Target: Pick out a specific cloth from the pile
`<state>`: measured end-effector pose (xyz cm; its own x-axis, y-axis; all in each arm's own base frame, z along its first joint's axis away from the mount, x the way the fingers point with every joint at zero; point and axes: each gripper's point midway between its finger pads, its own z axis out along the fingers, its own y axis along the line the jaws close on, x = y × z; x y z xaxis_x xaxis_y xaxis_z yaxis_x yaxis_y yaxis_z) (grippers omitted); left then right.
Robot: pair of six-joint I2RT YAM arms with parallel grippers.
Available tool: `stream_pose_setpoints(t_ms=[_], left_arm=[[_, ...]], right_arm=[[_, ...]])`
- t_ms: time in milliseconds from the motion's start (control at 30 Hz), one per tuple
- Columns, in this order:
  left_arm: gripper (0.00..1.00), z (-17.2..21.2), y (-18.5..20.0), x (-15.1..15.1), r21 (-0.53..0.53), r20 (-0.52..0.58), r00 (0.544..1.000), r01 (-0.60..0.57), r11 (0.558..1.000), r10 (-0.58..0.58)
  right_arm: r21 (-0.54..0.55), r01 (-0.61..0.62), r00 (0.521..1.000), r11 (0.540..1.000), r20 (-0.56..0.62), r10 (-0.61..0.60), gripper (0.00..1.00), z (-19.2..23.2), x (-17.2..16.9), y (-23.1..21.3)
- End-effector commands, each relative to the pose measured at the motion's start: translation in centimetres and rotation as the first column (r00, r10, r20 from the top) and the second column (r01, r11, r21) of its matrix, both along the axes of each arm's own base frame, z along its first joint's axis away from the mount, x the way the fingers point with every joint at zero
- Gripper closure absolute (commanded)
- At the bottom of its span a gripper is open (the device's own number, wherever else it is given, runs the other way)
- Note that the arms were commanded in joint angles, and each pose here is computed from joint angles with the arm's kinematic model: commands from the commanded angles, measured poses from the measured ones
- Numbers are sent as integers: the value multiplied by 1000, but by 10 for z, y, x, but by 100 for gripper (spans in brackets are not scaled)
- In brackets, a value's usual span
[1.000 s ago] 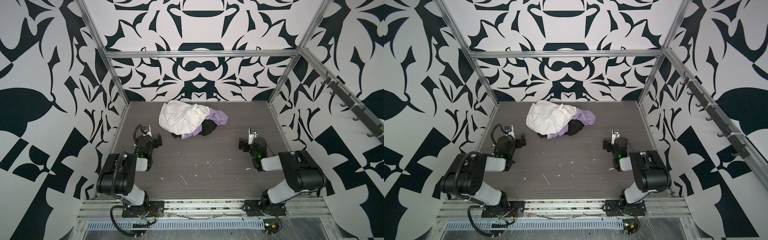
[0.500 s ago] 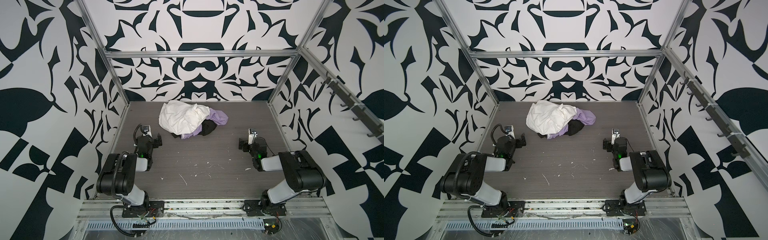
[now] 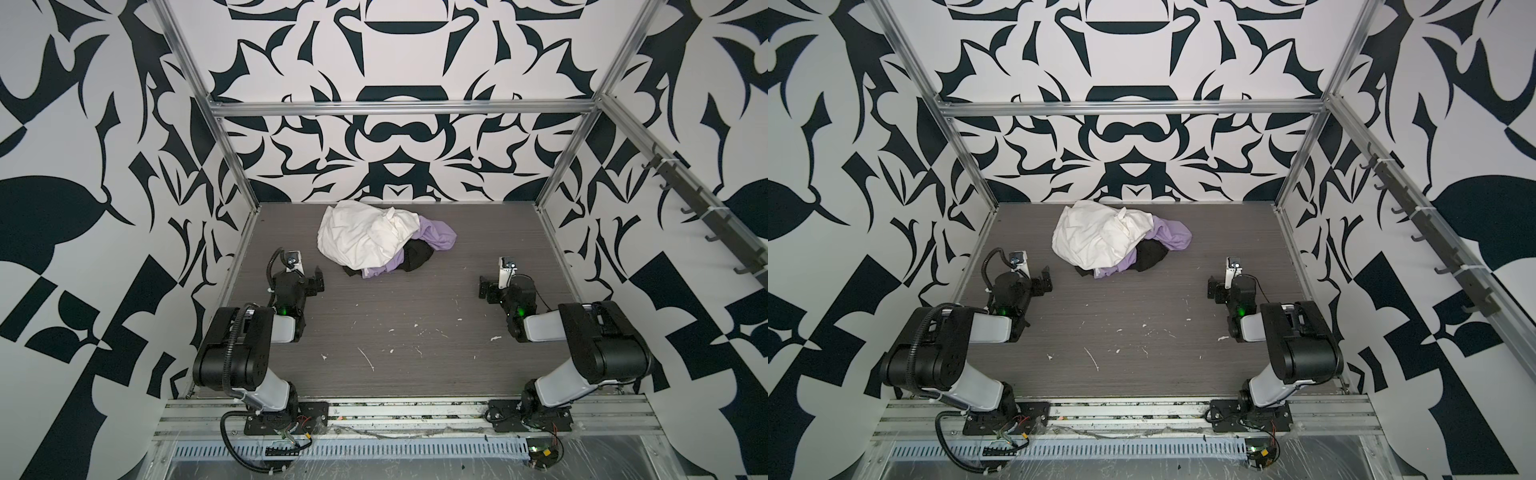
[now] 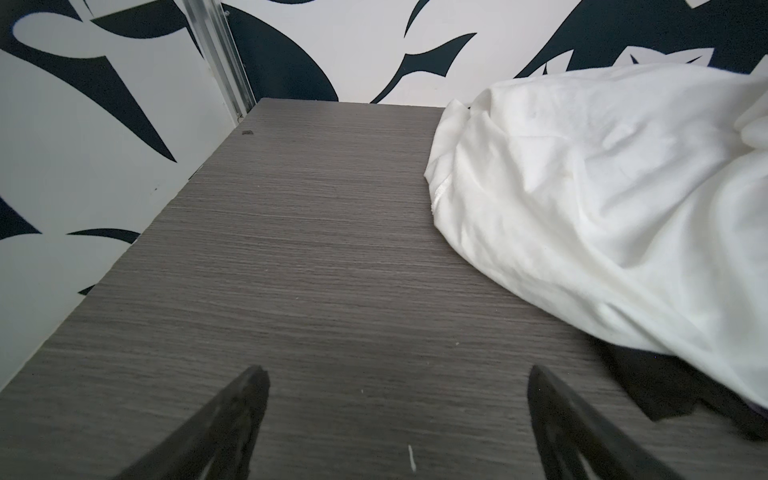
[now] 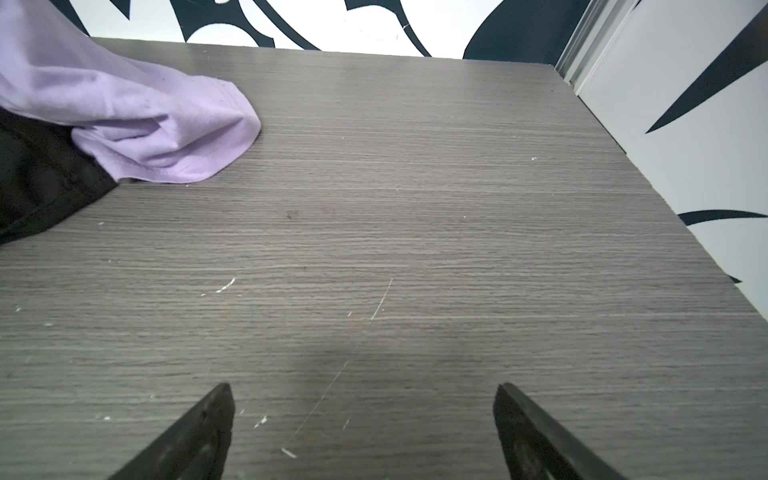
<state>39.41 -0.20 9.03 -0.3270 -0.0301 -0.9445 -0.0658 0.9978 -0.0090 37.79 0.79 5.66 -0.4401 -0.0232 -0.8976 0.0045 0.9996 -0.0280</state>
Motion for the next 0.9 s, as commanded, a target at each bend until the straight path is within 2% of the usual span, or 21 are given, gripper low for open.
stream_pose_setpoints(t_ms=[0,233,433,500,600,733,867], left_arm=[[1,-2,0,-3,5,-4,1000,4,1000,-4],[1,15,0,-8,8,21,1000,-5,1000,5],[1,39,2,-15,42,-17,996,-81,996,82],[1,45,1,-15,34,-47,993,-104,994,106],[1,63,-4,-14,-49,-68,991,-118,992,115],[0,67,-19,-8,-161,-104,992,-87,983,71],[0,52,-40,-1,-242,-201,980,-52,969,2]], right_arm=[[16,11,998,1000,69,-12,1,21,10,-1],[9,78,992,997,104,-78,1,42,4,-9],[18,114,993,993,9,-115,1,66,10,-9],[67,135,991,989,-3,-135,1,76,14,-6],[172,199,979,965,-71,-190,0,84,20,-5],[274,125,987,954,-134,-91,0,76,35,21],[428,105,982,898,-187,-26,1,68,46,44]])
